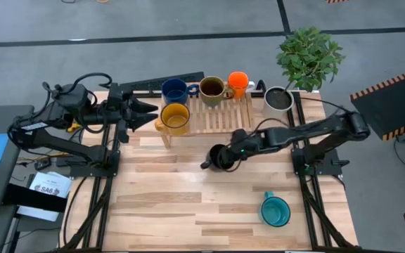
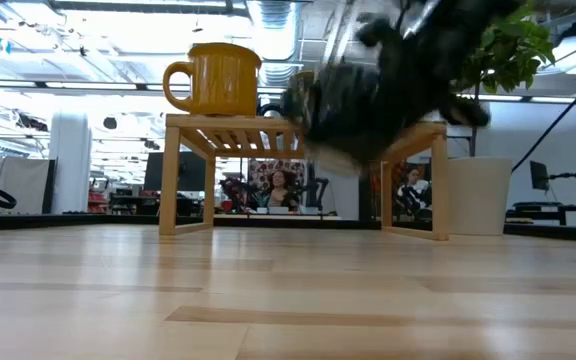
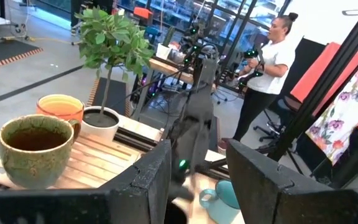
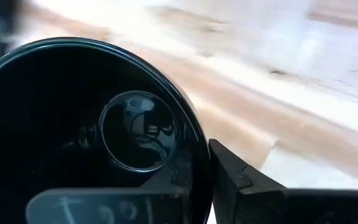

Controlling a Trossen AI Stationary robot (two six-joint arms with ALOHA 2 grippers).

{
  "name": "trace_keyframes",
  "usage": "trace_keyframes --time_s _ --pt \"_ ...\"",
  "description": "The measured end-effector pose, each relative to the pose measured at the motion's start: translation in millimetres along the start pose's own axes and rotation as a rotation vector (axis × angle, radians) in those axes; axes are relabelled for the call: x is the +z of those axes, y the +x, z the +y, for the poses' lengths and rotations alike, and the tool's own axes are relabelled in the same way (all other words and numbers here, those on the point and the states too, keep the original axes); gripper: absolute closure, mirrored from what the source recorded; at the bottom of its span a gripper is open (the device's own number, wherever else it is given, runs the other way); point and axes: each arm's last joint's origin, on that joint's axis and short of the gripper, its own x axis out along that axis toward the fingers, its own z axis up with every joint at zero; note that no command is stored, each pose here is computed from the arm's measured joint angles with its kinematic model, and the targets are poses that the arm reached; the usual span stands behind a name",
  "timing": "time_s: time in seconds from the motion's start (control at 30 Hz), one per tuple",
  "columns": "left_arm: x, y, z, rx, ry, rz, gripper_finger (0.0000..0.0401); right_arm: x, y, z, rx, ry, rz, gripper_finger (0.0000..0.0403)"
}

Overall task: Place coffee mugs
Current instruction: Put the black mug on the shelf

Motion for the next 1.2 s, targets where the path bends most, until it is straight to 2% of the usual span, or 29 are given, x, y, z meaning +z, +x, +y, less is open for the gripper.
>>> trace_keyframes --time_s 0.1,0.2,0.33,0.4,0.57,0.8,1.0,1.2 --pt "0.0 -0.2 0.1 0.001 0.000 0.000 0.0263 7.9 -35.4 22.3 0.116 -0.036 -0.003 0.0355" --pt "-0.5 0.0 0.2 0.003 0.000 0.004 0.0263 24.2 -71.9 44.2 0.154 -0.090 -0.062 0.0355" --pt "-0.4 0.0 0.2 0.003 0.000 0.004 0.0263 56.8 -101.7 69.7 0.069 -0.157 -0.180 0.0355" --pt "-0.3 0.0 0.2 0.002 -0.001 0.003 0.0263 73.7 -108.1 74.9 -0.026 -0.185 -0.214 0.0355" --pt "-0.1 -0.1 0.1 0.001 -0.002 0.001 0.0263 106.2 -87.7 76.4 -0.213 -0.207 -0.191 0.0355" --pt "0.4 -0.1 -0.1 -0.001 -0.003 -0.005 0.0263 133.1 -58.2 69.2 -0.304 -0.173 -0.183 0.0355" --pt "0.4 -0.1 -0.1 -0.001 -0.003 -0.005 0.0263 140.9 -56.6 65.9 -0.304 -0.145 -0.188 0.0350" --pt "0.4 0.0 -0.1 0.000 -0.011 -0.004 0.0263 143.7 -60.6 70.3 -0.257 -0.144 -0.234 0.0296"
